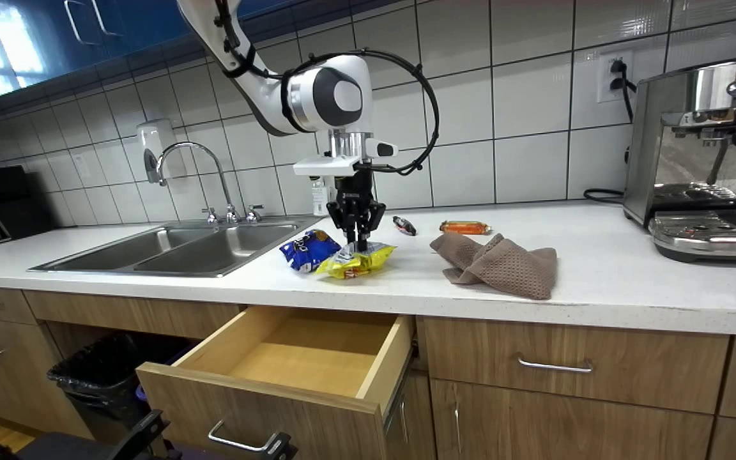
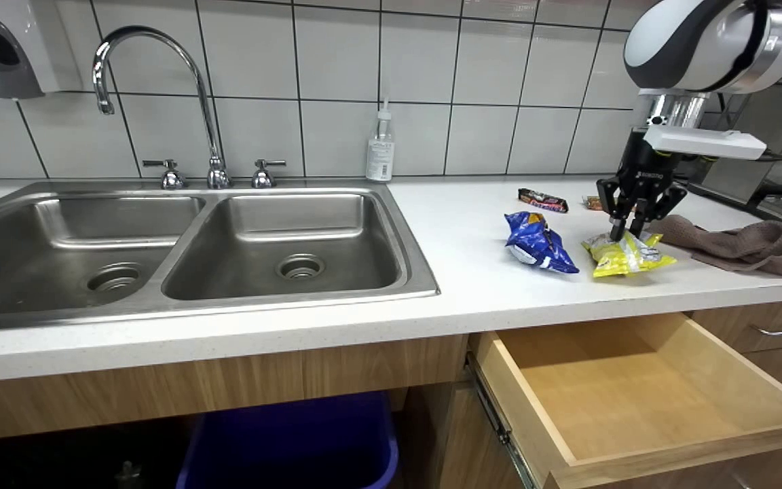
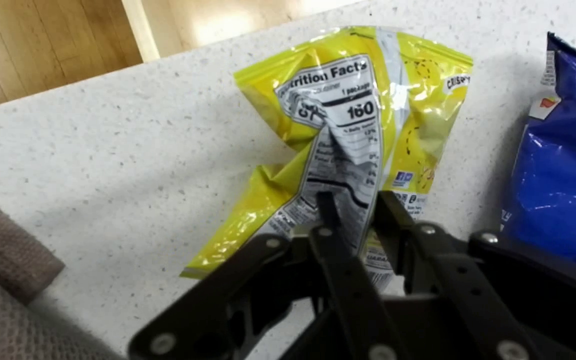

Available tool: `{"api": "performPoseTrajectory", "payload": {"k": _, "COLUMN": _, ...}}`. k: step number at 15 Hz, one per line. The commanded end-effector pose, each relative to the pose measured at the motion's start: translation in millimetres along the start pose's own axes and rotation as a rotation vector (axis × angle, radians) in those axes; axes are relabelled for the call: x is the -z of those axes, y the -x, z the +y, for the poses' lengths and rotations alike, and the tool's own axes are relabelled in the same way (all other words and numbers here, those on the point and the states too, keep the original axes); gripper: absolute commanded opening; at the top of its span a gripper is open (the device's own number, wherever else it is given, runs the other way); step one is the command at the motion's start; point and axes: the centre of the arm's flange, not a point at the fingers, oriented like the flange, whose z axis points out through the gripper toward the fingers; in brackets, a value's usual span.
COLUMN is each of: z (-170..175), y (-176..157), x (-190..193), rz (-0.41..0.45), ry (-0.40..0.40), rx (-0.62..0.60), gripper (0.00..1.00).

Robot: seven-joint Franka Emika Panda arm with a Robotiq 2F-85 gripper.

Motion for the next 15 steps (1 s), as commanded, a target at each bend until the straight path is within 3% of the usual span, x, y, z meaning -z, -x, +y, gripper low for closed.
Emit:
{"api": "performPoseTrajectory", "payload": {"k": 1, "z": -1, "y": -4, "x": 5, "rz": -0.013, "ry": -0.014, "rx": -0.021, "gripper": 0.0}}
{"api": "performPoseTrajectory", "payload": {"k": 9, "z": 2, "y": 12, "x": 17, "rz": 0.003, "ry": -0.027, "rx": -0.02, "gripper": 0.0}}
{"api": "performPoseTrajectory", "payload": {"k": 15, "z": 3, "y": 42, "x": 31, "rz": 0.021, "ry": -0.039, "rx": -0.023, "gripper": 0.0}}
